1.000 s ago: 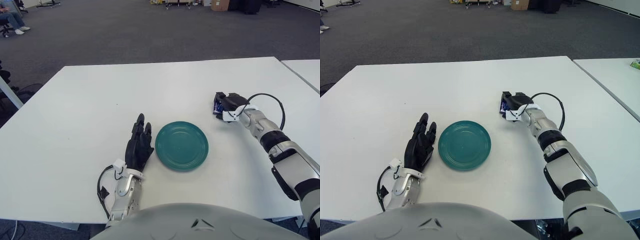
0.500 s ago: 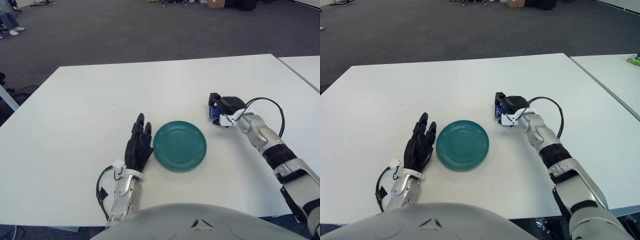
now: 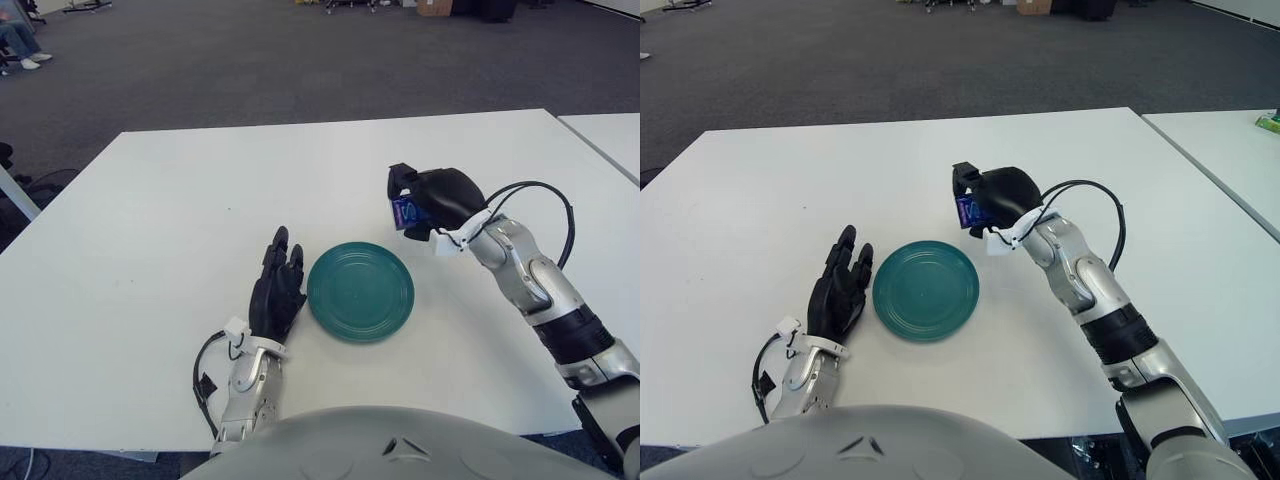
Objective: Put the gum into the plate.
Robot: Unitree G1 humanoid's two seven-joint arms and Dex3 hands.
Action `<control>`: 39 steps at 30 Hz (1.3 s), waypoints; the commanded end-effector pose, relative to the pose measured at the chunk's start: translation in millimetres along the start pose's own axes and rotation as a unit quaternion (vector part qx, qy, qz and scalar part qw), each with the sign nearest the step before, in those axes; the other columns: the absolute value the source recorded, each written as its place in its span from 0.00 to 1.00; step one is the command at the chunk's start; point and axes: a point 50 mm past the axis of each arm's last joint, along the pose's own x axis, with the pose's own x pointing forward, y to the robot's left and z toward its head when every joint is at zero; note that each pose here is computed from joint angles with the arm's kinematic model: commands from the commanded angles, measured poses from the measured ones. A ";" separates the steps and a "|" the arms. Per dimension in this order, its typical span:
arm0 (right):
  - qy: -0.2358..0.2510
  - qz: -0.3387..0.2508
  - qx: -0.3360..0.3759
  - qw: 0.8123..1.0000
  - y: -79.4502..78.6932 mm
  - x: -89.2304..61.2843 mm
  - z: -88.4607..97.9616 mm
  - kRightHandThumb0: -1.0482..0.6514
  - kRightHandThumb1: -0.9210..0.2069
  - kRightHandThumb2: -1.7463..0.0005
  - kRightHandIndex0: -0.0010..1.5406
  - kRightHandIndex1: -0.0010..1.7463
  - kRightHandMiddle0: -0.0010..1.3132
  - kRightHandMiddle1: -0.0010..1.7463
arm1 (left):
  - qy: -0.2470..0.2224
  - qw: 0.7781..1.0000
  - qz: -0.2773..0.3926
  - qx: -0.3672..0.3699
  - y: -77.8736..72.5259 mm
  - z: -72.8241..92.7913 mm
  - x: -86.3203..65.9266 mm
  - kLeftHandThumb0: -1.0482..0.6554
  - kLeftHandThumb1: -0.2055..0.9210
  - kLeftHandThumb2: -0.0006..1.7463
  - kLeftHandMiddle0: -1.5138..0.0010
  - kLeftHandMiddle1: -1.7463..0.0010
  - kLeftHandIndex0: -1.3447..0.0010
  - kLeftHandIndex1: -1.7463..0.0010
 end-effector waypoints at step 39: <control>-0.146 0.121 -0.014 0.982 48.8 0.6 71.2 0.37 0.32 0.43 0.52 1.00 0.32 1.00 | 0.015 0.996 0.048 0.069 -0.4 -13.7 -9.4 0.00 1.00 0.51 1.00 1.00 1.00 1.00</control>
